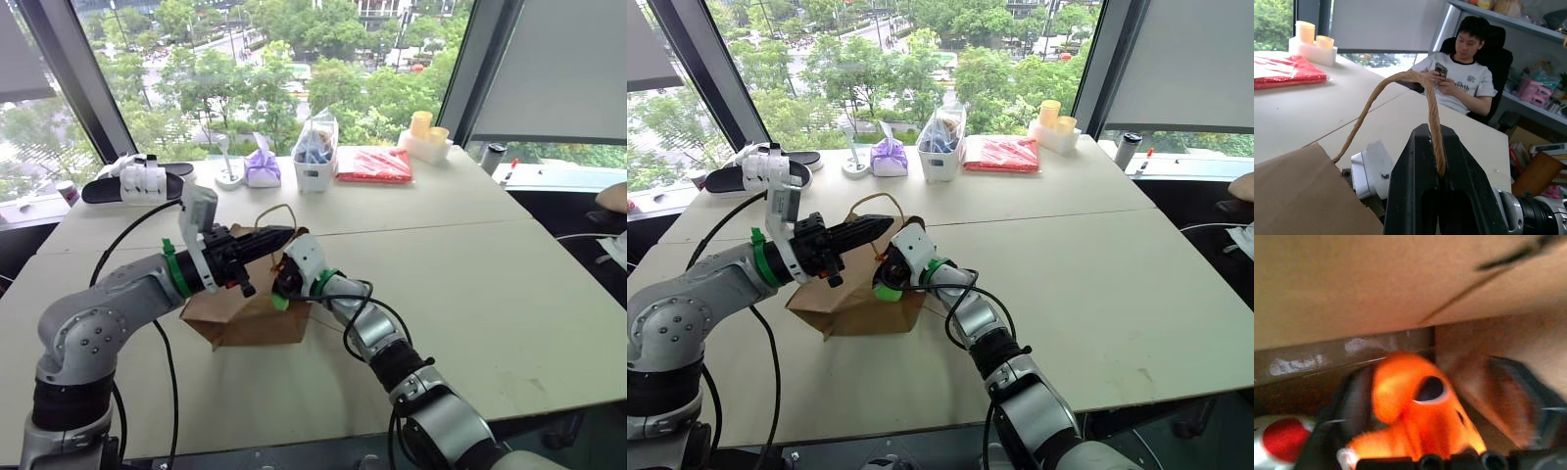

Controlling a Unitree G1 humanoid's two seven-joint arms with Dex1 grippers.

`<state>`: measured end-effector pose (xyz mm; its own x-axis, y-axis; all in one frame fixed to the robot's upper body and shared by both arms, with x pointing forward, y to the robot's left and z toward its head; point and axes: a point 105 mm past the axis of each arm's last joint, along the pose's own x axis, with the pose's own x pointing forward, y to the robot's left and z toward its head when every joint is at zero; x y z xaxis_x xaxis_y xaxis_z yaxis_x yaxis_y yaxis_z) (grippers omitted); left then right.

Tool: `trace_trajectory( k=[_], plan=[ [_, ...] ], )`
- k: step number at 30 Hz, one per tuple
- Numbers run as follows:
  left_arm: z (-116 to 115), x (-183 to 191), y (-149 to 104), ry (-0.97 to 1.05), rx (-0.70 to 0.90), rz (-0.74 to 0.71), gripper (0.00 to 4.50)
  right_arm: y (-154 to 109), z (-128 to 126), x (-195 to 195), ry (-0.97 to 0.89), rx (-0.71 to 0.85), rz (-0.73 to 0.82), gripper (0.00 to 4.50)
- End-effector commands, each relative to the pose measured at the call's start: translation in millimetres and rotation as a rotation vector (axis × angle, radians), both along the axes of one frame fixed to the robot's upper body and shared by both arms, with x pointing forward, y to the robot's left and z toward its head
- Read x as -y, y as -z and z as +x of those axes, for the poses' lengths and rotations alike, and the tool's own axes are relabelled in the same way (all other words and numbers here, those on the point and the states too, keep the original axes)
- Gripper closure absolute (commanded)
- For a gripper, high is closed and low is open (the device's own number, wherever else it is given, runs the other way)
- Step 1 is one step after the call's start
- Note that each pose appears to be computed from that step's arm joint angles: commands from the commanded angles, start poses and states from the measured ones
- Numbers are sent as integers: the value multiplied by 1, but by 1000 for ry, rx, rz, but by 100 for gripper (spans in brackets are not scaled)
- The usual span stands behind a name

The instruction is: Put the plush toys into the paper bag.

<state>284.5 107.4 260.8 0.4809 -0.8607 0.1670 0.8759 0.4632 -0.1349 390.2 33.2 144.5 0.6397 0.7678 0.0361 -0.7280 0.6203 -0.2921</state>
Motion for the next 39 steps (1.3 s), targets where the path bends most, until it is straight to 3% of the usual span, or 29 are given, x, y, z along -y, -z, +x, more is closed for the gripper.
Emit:
trace_trajectory(
  k=[1, 7, 11, 16, 24, 27, 34, 37, 39],
  plan=[
    [-4, -4, -10, -8, 53, -25, 450, -39, -7, 18, -62, 38, 80, 5],
    [-4, -3, -6, -8, 47, -28, 450, -64, -48, 76, -209, -6, 50, 5],
    [-2, -3, -5, -5, 46, -30, 450, -48, -67, 104, -240, -101, -66, 5],
    [0, -2, -5, 1, 49, -34, 450, 9, -40, 132, -24, -194, -237, 5],
    [-1, -2, -3, 0, 56, -32, 450, 46, -11, 129, 100, -229, -350, 5],
    [-2, -1, -3, -4, 59, -28, 450, 48, -6, 125, 100, -226, -366, 90],
    [-3, -2, -5, -18, 65, -29, 450, 41, -3, 126, 111, -260, -337, 447],
    [-3, -2, -6, -20, 66, -34, 450, 23, -4, 125, 97, -258, -264, 447],
    [-2, -4, -12, -19, 70, -61, 450, -11, -3, 124, 75, -255, -127, 447]
  ],
)
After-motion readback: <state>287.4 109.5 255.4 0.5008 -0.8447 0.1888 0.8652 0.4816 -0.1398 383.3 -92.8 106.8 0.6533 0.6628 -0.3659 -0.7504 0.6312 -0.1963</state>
